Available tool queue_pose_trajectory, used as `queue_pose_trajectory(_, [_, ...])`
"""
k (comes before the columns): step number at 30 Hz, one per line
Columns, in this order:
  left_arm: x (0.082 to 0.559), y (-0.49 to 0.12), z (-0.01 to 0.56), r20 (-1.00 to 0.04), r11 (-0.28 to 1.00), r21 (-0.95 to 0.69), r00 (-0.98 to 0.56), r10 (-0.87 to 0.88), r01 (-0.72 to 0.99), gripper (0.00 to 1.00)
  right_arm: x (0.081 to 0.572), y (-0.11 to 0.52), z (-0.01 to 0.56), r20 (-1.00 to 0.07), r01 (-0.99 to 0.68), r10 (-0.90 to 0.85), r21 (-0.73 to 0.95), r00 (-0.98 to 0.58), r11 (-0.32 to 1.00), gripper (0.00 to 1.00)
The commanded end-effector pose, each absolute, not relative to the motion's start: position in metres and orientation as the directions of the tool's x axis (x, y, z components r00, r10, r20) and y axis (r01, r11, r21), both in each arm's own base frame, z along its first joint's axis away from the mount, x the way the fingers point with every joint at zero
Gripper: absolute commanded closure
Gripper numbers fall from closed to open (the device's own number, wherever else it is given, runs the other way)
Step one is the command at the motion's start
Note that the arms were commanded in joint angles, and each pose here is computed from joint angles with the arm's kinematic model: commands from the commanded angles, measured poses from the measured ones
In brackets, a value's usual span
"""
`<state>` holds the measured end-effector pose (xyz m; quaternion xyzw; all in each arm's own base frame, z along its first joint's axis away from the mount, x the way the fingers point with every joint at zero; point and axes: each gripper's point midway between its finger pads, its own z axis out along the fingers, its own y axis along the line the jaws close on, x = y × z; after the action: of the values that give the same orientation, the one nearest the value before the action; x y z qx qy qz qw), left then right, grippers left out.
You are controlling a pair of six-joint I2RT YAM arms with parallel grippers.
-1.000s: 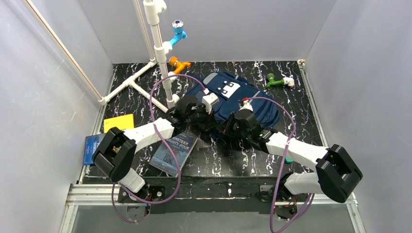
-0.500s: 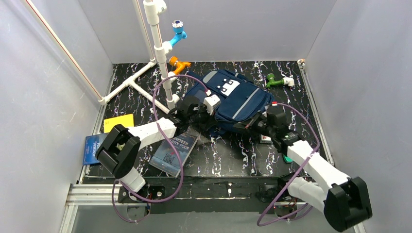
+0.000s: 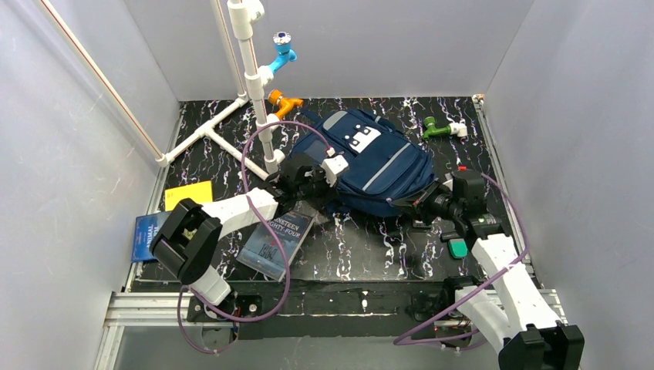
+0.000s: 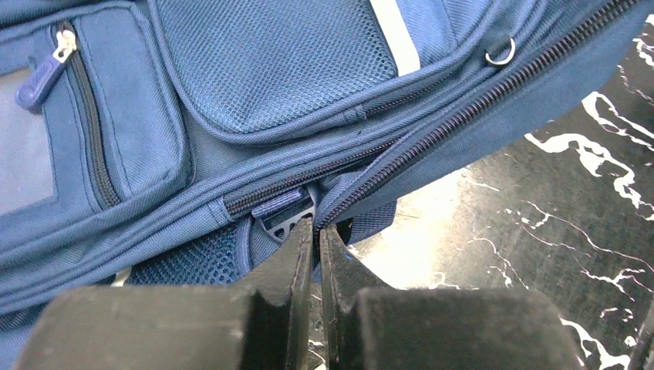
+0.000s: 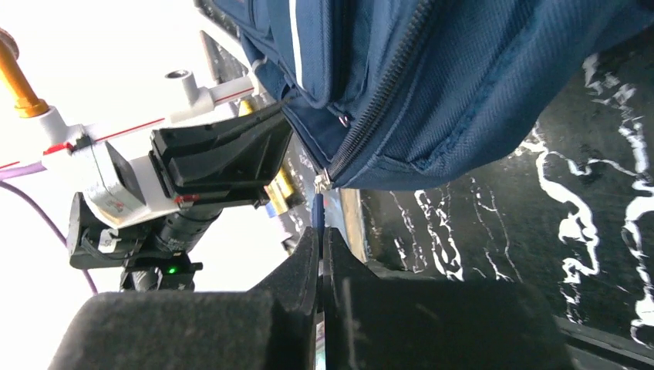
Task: Pack the student bag
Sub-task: Unzip the student bag at the center of the board.
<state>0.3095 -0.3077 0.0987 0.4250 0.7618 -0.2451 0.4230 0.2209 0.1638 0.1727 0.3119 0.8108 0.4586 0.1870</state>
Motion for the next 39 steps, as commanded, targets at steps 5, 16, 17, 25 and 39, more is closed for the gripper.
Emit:
queue_pose_trajectory(5, [0.296, -0.304, 0.136, -0.892, 0.426, 0.012, -0.182, 0.413, 0.905, 1.0, 0.238, 0.147, 0.221, -0.319, 0.119, 0.597, 0.807, -0.736, 0.578, 0.99])
queue_pose_trajectory(16, [0.244, -0.347, 0.18, -0.939, 0.279, -0.026, -0.12, 0.323, 0.96, 0.52, 0.235, 0.163, 0.209, -0.297, 0.037, 0.457, 0.806, -0.839, 0.59, 0.99])
queue_pose_trajectory(17, [0.236, -0.359, 0.182, -0.94, 0.273, -0.031, -0.121, 0.32, 0.962, 0.47, 0.233, 0.164, 0.207, -0.292, 0.032, 0.437, 0.801, -0.851, 0.598, 0.99])
queue_pose_trajectory(25, [0.234, -0.411, 0.172, -0.943, 0.31, 0.038, -0.068, 0.325, 0.95, 0.37, 0.229, 0.161, 0.206, -0.339, -0.029, 0.353, 0.755, -0.872, 0.655, 0.99])
queue_pose_trajectory(39, [0.264, -0.425, 0.144, -0.932, 0.451, 0.019, -0.147, 0.33, 0.893, 0.96, 0.229, 0.177, 0.186, -0.383, -0.145, 0.179, 0.68, -0.906, 0.719, 0.99])
